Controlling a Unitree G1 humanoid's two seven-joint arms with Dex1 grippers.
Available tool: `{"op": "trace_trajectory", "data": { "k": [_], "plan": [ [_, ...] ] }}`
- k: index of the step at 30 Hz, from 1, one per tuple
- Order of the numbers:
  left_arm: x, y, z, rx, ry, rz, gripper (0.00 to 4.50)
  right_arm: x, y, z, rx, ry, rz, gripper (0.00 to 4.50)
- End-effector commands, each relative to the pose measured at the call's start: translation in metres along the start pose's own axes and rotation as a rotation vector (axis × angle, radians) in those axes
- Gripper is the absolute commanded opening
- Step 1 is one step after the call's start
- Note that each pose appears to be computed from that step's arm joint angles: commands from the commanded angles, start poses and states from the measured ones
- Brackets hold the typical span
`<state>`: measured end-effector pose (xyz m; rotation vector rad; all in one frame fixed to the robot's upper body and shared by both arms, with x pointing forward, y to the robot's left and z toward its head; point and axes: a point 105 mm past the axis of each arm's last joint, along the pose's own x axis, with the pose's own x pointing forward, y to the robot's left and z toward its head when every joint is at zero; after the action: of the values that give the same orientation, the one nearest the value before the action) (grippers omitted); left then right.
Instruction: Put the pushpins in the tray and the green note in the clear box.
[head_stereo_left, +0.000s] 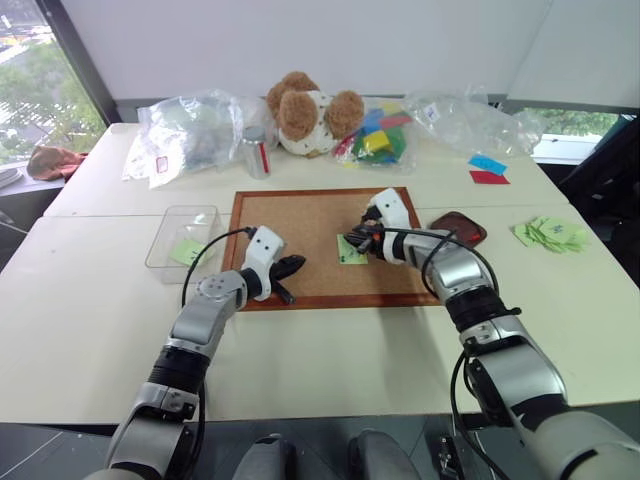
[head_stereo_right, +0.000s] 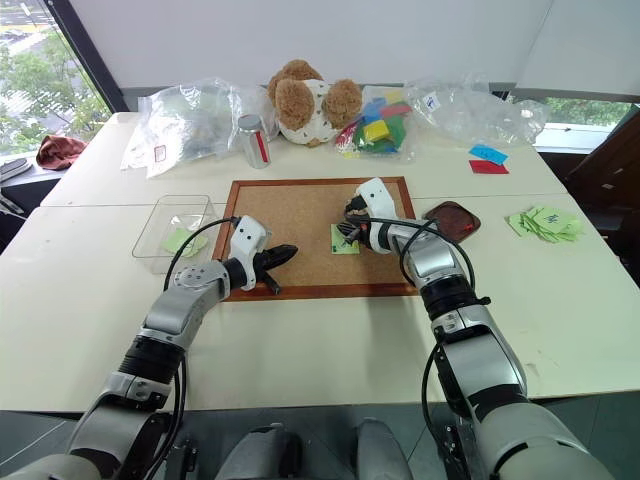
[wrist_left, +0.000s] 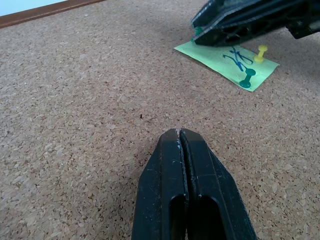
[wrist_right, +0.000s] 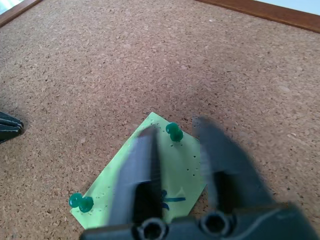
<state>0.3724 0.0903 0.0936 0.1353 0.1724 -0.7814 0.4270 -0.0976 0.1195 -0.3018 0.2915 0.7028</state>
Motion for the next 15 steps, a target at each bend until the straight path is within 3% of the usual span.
{"op": "trace_trajectory", "data": {
  "k": [1, 9, 12, 15],
  "plan": [
    [-0.0034, 0.0016, -0.0097, -0.014, 0.033, 0.014, 0.00, -0.0002, -0.0023, 0.0204, -0.016, -0.059, -0.005, 0.99],
    [-0.0054, 0.0021, -0.0100, -0.018, 0.032, 0.022, 0.00, 0.0047, -0.0023, 0.0220, -0.004, -0.064, 0.002, 0.99],
    [-0.0064, 0.0019, -0.0114, -0.019, 0.037, 0.022, 0.00, 0.0039, -0.0034, 0.0225, -0.003, -0.068, 0.001, 0.18],
    [-0.0066, 0.0011, -0.0124, -0.020, 0.043, 0.019, 0.00, 0.0026, -0.0055, 0.0228, -0.003, -0.068, -0.008, 0.06]
  ]
}}
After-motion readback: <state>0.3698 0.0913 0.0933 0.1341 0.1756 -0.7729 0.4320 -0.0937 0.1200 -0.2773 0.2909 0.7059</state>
